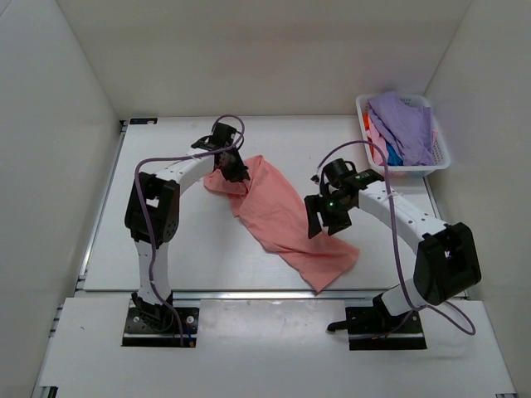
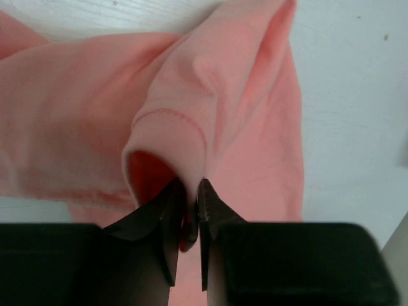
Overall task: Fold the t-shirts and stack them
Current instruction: Flatten out the tshirt
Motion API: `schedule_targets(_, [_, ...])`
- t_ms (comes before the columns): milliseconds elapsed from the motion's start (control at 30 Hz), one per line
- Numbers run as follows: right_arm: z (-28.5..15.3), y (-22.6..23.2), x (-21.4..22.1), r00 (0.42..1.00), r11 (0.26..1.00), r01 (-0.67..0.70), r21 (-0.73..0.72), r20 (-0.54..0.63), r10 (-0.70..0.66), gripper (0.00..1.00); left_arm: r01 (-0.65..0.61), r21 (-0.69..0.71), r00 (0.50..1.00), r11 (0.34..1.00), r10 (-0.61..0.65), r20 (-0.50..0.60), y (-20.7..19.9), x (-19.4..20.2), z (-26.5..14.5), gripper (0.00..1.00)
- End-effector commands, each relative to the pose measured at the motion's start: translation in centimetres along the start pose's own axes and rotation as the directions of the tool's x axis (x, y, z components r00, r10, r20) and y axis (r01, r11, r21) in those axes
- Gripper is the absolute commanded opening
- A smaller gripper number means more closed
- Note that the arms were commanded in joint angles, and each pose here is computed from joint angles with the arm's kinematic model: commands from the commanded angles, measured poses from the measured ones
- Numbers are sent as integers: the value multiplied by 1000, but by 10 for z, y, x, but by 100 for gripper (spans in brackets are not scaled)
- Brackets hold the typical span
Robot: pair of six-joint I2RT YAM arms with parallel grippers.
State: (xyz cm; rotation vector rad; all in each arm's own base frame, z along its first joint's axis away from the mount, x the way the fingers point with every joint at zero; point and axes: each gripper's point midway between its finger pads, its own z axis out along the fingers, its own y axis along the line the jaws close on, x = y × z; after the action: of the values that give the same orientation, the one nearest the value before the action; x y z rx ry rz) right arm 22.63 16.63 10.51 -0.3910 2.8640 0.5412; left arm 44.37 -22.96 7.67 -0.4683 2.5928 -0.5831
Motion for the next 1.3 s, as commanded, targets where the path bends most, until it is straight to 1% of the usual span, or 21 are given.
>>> schedule_targets(0, [7, -4, 4, 998, 997, 52, 53, -28, -50, 62, -23, 19, 1000, 1000, 22, 18, -10, -9, -7, 24])
schedule_targets(67, [3, -4, 4, 998, 995, 62, 72, -12, -62, 58, -19, 23, 1000, 1000, 18, 25, -9, -16, -11, 4])
schedule_targets(100, [0, -5, 4, 998, 995, 63, 78, -2, -63, 55, -24, 11, 1000, 1000, 23, 16, -7, -13, -12, 0])
schedule_targets(133, [-4, -6, 6, 998, 995, 67, 76, 10, -68, 53, -31, 14, 999, 999, 31, 19, -9, -17, -15, 0])
schedule_targets(167, [-3, -7, 12, 998, 996, 63, 68, -5, -63, 52, -42, 9, 999, 999, 42, 33, -6, -21, -22, 0])
schedule_targets(200, [-4, -9, 21, 998, 996, 60, 65, -25, -58, 49, -29, 9, 998, 1000, 29, 57, -6, -26, -33, 0])
schedule_targets(233, [-4, -8, 23, 998, 996, 66, 59, -26, -65, 47, -26, 10, 998, 1000, 25, 63, -2, -30, -35, 0])
schedule_targets(267, [-1, -10, 37, 995, 994, 83, 68, -66, -78, 47, 2, 13, 997, 1000, -3, 80, 5, -36, -45, 0])
schedule_targets(300, [0, -8, 42, 993, 993, 104, 64, -63, -100, 46, 26, 22, 995, 999, -27, 92, 7, -39, -54, 0])
schedule_targets(333, [0, -2, 47, 990, 990, 129, 55, -56, -126, 46, 43, 31, 994, 999, -46, 102, 7, -41, -61, 0])
schedule_targets(400, [2, 2, 60, 988, 990, 139, 40, -80, -135, 45, 103, 57, 985, 993, -110, 131, 15, -51, -86, 0])
schedule_targets(467, [5, 9, 67, 987, 990, 140, 20, -80, -138, 46, 115, 59, 981, 992, -122, 150, 19, -52, -105, 0])
schedule_targets(533, [4, 22, 69, 984, 988, 157, 3, -85, -156, 46, 131, 79, 967, 988, -145, 211, 22, -63, -135, 0])
schedule_targets(567, [3, 30, 73, 982, 986, 166, 1, -90, -166, 47, 143, 65, 966, 988, -154, 210, 29, -60, -136, 0])
schedule_targets(633, [5, 39, 81, 979, 983, 181, 7, -101, -180, 48, 172, 72, 954, 982, -184, 235, 36, -58, -154, 0])
schedule_targets(667, [8, 44, 82, 978, 983, 186, -2, -92, -185, 47, 175, 75, 953, 982, -188, 236, 39, -56, -158, 0])
schedule_targets(800, [26, 46, 104, 975, 985, 171, -33, -139, -174, 51, 172, 100, 954, 980, -191, 231, 39, -43, -171, 0])
schedule_targets(1000, [45, 30, 122, 967, 986, 169, 10, -197, -163, 50, 166, 113, 953, 980, -189, 238, 40, -36, -182, 0])
schedule_targets(1133, [58, 14, 124, 958, 978, 181, 101, -245, -151, 50, 180, 113, 946, 977, -203, 252, 47, -35, -190, 0])
schedule_targets(1233, [65, 8, 127, 943, 965, 214, 150, -289, -164, 43, 196, 107, 941, 975, -218, 258, 54, -35, -194, 0])
schedule_targets(1267, [68, 7, 127, 940, 964, 212, 160, -304, -156, 30, 192, 111, 940, 975, -216, 265, 55, -36, -197, 0])
